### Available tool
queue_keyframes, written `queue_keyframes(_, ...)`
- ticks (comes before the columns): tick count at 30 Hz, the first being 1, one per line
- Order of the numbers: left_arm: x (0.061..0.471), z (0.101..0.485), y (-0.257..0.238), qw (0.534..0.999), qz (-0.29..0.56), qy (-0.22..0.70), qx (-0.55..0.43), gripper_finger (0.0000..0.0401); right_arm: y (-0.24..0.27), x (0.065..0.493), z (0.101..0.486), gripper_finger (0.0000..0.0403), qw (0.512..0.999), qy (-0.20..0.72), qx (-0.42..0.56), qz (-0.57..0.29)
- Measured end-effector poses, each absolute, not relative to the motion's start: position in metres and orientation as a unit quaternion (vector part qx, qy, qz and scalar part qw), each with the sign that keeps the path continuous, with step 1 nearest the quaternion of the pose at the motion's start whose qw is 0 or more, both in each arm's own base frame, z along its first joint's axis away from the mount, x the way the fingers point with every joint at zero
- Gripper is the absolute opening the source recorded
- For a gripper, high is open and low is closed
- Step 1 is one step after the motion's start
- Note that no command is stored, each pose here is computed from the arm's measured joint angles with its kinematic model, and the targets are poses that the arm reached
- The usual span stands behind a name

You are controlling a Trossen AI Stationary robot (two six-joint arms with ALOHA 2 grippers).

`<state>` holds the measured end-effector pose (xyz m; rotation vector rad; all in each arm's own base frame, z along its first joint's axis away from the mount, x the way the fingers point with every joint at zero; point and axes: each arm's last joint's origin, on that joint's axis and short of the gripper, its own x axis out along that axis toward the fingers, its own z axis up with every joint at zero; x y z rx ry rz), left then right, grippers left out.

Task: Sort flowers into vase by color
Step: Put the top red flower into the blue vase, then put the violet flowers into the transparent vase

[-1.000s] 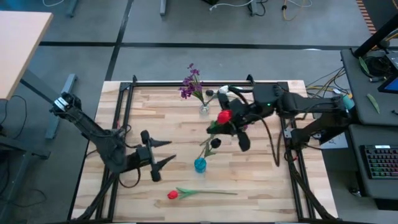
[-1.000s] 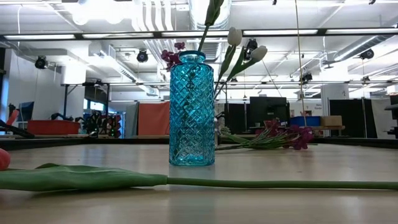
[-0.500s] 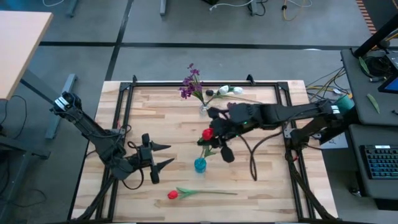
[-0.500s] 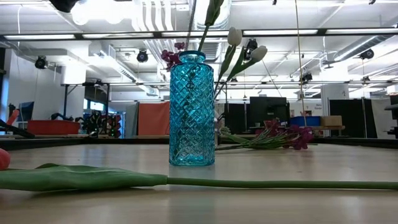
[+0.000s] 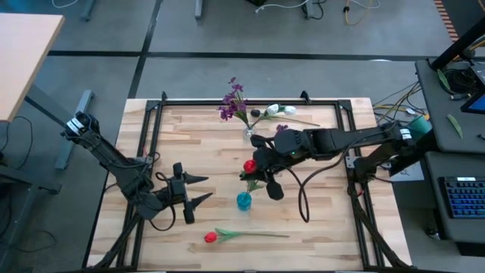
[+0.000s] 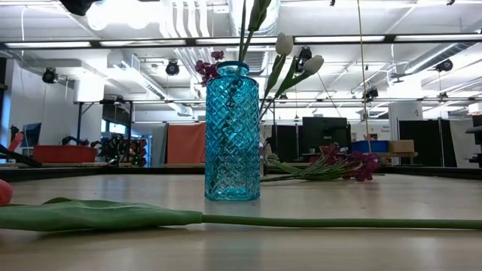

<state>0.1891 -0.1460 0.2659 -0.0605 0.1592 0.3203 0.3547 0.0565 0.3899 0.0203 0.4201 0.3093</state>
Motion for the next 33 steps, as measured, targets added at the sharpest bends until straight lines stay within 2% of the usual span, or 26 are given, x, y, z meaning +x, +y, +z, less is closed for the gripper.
queue_keyframes(7,0.189,0.266,-0.146,0.984,0.159,0.079,-0.031,0.0235,0.056,0.355,0.39,0.0071,0.967,0.207,0.003,0.151)
queue_keyframes(24,0.189,0.266,-0.146,0.983,0.164,0.077,-0.034,0.0235,0.056,0.353,0.396,0.0232,0.967,0.21,0.013,0.142)
queue_keyframes(28,0.19,0.265,-0.146,0.983,0.165,0.078,-0.032,0.0235,0.055,0.348,0.411,0.0253,0.967,0.211,0.021,0.141)
queue_keyframes(33,0.19,0.265,-0.147,0.983,0.165,0.078,-0.034,0.0235,0.053,0.336,0.442,0.026,0.969,0.201,0.043,0.137)
